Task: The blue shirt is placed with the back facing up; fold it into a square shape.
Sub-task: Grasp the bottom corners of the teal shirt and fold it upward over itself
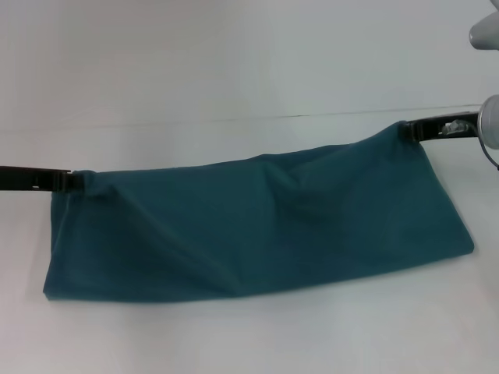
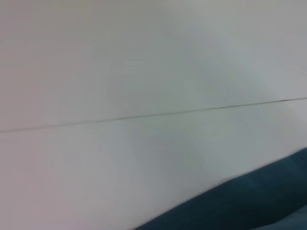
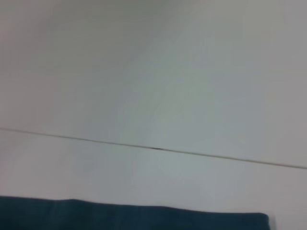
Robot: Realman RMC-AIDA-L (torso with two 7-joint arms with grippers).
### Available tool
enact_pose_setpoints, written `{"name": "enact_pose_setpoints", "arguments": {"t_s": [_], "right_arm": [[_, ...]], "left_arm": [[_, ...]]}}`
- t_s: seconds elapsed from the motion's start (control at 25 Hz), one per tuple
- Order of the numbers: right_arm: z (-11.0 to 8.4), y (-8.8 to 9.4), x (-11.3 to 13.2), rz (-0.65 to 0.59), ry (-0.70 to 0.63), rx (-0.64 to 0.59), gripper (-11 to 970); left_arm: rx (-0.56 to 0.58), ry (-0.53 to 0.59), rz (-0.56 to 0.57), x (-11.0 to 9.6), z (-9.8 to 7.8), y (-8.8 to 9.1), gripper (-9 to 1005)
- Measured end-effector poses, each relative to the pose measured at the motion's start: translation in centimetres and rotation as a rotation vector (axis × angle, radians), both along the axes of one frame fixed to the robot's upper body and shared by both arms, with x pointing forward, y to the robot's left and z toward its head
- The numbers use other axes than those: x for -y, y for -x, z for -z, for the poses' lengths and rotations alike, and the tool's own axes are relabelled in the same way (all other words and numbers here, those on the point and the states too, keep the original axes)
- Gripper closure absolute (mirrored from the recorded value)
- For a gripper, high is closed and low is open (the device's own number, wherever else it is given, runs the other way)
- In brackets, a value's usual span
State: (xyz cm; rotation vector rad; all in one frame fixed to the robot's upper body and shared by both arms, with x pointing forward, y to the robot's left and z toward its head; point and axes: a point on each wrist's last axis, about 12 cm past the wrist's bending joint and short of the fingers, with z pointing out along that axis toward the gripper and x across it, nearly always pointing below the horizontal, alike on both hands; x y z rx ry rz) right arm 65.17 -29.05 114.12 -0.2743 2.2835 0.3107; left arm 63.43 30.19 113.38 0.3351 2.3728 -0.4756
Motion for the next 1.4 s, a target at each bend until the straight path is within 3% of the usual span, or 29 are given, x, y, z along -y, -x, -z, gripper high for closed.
{"name": "enact_pose_setpoints", "arguments": {"t_s": [0.84,1.2,1.4], "right_arm": [[0.9,-0.7,-0.2,0.051,0.021,0.036,922],[0.9,-0.8,0.2,0.067,0.022,0.044,668],[1.3,-0.6,0.2,0.068,0.026,0.039,564]], "left_arm": [[0.039,-0.023,-0.052,0.6,0.6,-0.8,850],[0.072,-0.05,-0.095,0.3,0.9,-1.1,811],[0.086,-0.047,-0.108,-0.1,0.7,-1.1,590]]}}
